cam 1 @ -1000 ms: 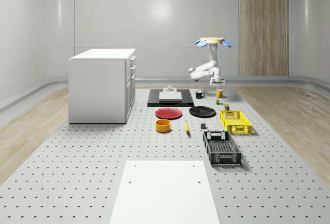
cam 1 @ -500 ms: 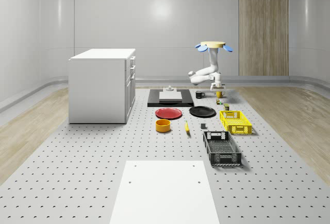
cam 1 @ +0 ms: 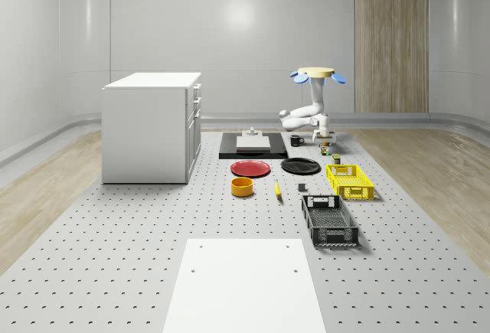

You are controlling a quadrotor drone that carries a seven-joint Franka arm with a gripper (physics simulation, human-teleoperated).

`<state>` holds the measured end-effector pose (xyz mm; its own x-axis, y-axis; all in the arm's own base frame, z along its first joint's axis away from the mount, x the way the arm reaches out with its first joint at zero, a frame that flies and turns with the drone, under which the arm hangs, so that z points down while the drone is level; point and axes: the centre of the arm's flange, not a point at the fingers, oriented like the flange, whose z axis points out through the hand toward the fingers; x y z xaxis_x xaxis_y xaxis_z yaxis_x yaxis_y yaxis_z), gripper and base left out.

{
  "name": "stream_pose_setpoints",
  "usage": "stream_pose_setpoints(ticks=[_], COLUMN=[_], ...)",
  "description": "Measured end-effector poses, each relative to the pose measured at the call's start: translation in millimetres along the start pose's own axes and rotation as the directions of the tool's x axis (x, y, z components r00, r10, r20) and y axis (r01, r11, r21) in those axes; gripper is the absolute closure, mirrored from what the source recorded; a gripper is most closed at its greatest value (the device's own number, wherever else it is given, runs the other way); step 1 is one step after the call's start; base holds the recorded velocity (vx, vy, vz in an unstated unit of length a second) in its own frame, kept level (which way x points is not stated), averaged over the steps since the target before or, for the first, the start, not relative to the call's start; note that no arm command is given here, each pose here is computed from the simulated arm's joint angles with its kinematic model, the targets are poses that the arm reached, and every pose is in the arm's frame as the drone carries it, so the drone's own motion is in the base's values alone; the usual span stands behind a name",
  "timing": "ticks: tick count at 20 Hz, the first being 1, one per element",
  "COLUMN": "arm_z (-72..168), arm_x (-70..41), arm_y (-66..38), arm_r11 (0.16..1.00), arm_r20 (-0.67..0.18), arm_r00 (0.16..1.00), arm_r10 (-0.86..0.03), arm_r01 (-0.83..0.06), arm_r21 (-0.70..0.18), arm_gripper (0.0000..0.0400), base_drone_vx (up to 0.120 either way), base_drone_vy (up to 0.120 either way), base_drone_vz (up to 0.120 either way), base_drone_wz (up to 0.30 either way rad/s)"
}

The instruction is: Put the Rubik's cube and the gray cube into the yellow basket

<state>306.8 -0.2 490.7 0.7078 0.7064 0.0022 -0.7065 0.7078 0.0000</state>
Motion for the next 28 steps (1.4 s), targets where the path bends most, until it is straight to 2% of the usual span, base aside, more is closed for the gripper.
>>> stream_pose_setpoints(ticks=[20,23,28], arm_z=[35.9,37.0,37.7], arm_x=[-2.5,-2.6,-2.6], arm_y=[-2.6,-2.7,-2.7], arm_r11=[1.000,1.000,1.000], arm_r20=[0.000,0.000,0.000], arm_r00=[1.000,1.000,1.000], arm_r10=[0.001,0.001,0.001], arm_r01=[-0.001,-0.001,-0.001], arm_r21=[0.000,0.000,0.000], arm_gripper=[0.0000,0.0040,0.0065], base_drone_vx=[0.000,0.000,0.000], base_drone_vy=[0.000,0.000,0.000], base_drone_vz=[0.000,0.000,0.000], base_drone_wz=[0.000,0.000,0.000])
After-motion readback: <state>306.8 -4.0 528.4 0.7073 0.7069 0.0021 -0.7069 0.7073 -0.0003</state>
